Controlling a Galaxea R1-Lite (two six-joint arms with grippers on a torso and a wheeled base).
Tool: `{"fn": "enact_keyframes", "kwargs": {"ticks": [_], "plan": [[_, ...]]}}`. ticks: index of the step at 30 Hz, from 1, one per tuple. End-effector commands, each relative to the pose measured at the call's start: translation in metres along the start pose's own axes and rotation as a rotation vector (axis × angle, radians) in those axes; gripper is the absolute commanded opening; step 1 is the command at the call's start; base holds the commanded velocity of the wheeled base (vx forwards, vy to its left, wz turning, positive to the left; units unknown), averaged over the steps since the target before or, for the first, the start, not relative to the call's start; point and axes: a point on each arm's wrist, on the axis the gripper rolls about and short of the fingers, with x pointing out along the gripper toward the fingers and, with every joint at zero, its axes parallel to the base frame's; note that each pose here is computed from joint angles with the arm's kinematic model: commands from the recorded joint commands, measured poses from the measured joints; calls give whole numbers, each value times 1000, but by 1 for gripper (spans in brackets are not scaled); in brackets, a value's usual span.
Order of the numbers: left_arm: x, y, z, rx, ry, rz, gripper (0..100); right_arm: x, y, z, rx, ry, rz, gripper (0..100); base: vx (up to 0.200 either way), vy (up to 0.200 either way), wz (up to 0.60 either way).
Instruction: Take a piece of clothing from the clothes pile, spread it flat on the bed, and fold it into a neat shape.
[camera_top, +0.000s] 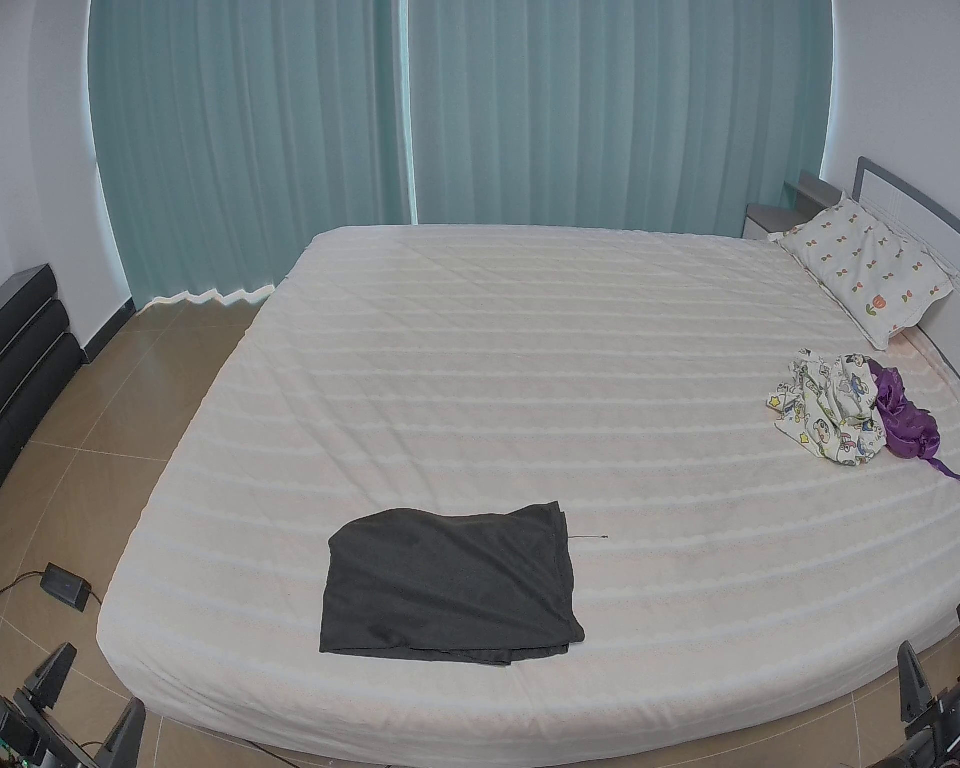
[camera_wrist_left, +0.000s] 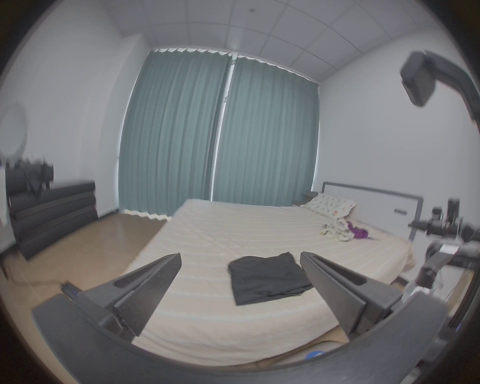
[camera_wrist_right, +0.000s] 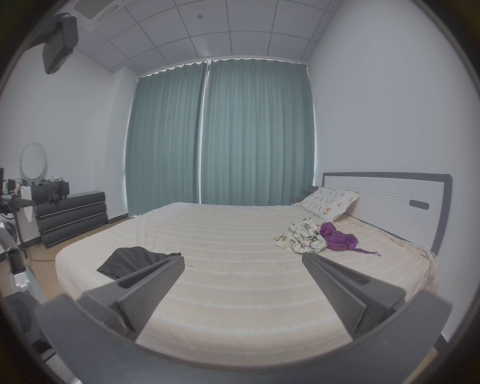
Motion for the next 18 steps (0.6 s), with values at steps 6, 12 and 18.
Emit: {"fn": "enact_keyframes", "kwargs": {"ticks": [6, 12, 18], "plan": [[-2, 6, -3, 184, -70, 252, 100, 0, -1, 0, -37, -48, -50, 100, 0, 0, 0], [-2, 6, -3, 169, -76, 288, 100, 0, 0, -1, -12, -45, -31, 100, 0, 0, 0], [-1, 3, -4, 24, -67, 137, 100, -1, 0, -4, 92, -2, -37, 100, 0, 0, 0]]}}
